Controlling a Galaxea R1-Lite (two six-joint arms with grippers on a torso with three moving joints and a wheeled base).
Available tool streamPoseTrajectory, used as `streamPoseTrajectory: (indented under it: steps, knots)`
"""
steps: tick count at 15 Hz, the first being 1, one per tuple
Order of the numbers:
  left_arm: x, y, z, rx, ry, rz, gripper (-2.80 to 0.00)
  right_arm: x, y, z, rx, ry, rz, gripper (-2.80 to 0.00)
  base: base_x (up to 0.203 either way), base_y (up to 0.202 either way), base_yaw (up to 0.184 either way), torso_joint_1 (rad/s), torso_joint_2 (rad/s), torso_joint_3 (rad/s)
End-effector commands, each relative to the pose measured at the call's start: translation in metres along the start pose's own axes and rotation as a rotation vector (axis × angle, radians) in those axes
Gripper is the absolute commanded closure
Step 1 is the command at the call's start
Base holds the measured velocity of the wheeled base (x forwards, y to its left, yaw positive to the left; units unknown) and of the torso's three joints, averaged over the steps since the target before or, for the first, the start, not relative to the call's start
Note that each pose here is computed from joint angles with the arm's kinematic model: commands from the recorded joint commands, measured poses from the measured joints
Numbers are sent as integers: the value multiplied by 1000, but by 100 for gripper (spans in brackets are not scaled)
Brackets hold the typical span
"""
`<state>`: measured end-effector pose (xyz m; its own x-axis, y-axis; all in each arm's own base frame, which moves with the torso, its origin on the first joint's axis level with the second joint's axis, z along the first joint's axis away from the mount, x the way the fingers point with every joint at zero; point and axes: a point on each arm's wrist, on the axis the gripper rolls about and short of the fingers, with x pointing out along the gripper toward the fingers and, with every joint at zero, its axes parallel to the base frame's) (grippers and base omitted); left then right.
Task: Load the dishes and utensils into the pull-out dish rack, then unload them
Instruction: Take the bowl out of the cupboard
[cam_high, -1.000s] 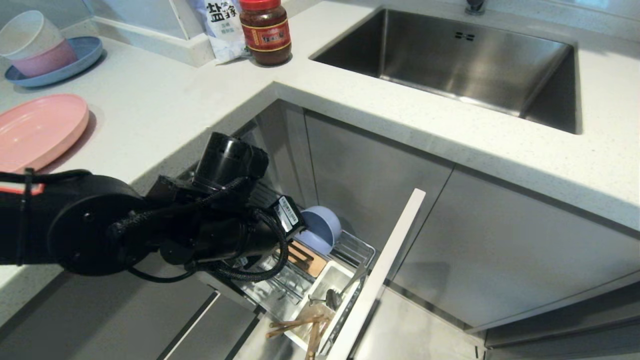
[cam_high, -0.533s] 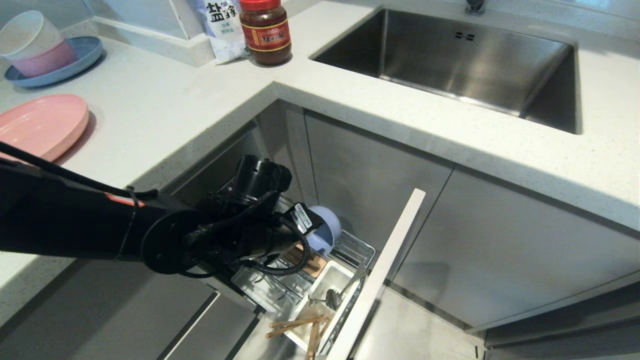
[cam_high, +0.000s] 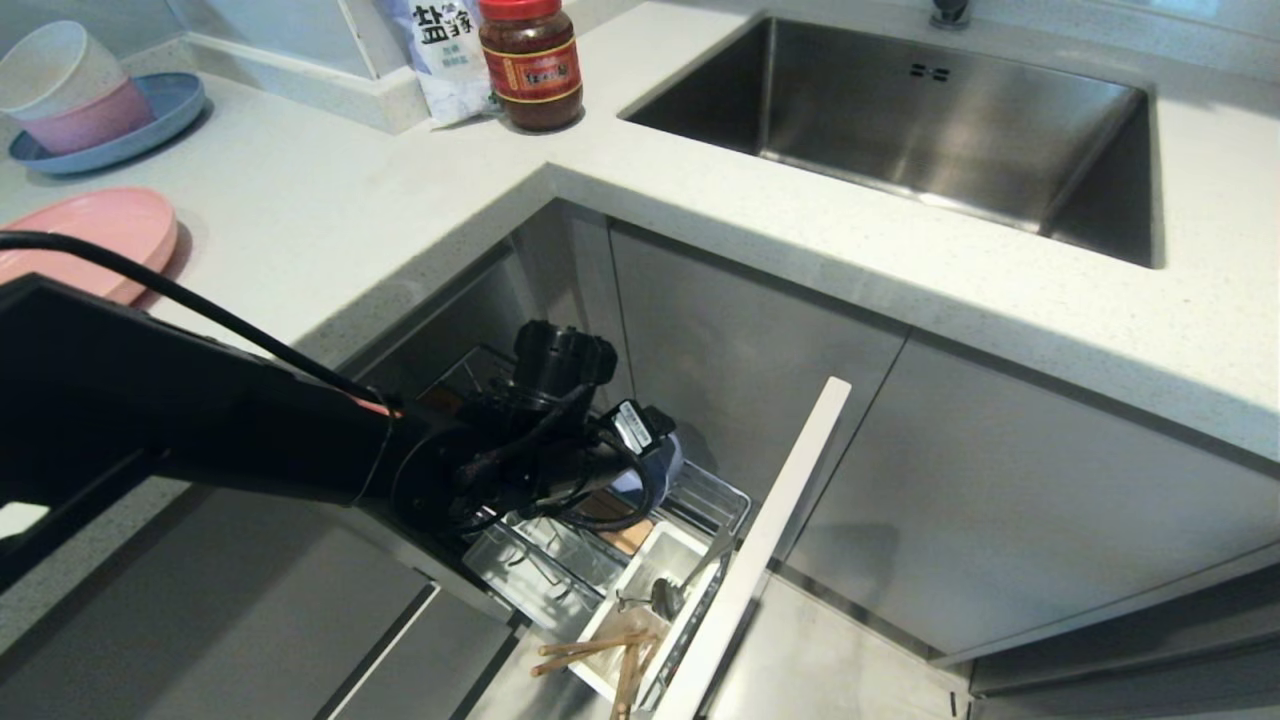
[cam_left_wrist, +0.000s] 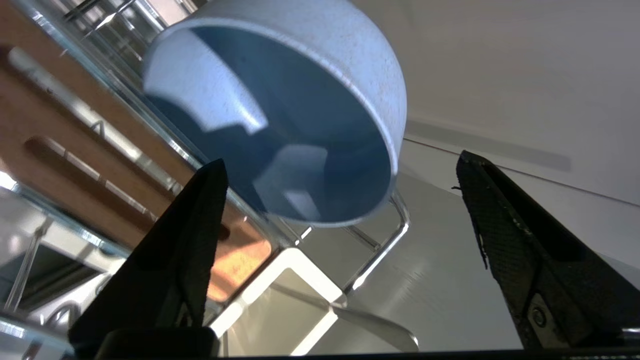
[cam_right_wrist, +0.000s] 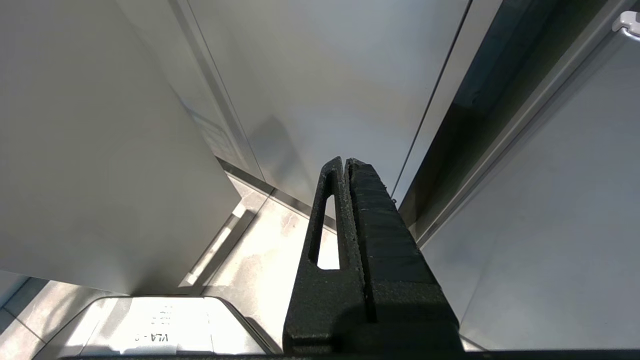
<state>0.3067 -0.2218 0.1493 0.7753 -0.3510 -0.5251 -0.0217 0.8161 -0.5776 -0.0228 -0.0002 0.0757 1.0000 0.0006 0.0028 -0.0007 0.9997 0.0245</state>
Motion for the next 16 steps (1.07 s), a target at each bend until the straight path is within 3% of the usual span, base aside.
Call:
streamPoseTrajectory:
  steps: [1, 8, 9, 16]
  knots:
    - [8, 3, 1, 1, -4, 5, -280, 0, 0, 0, 0, -3, 1, 0, 0, 0, 0, 0, 0, 0]
    - [14, 0, 3, 26, -8, -24, -280, 0, 0, 0, 0, -3, 0, 0, 0, 0, 0, 0, 0, 0]
    - [14, 0, 3, 26, -7, -22, 0, 0, 0, -1, 0, -2, 1, 0, 0, 0, 0, 0, 0, 0]
    - [12, -4, -1, 35, 2, -31, 0, 0, 0, 0, 0, -3, -1, 0, 0, 0, 0, 0, 0, 0]
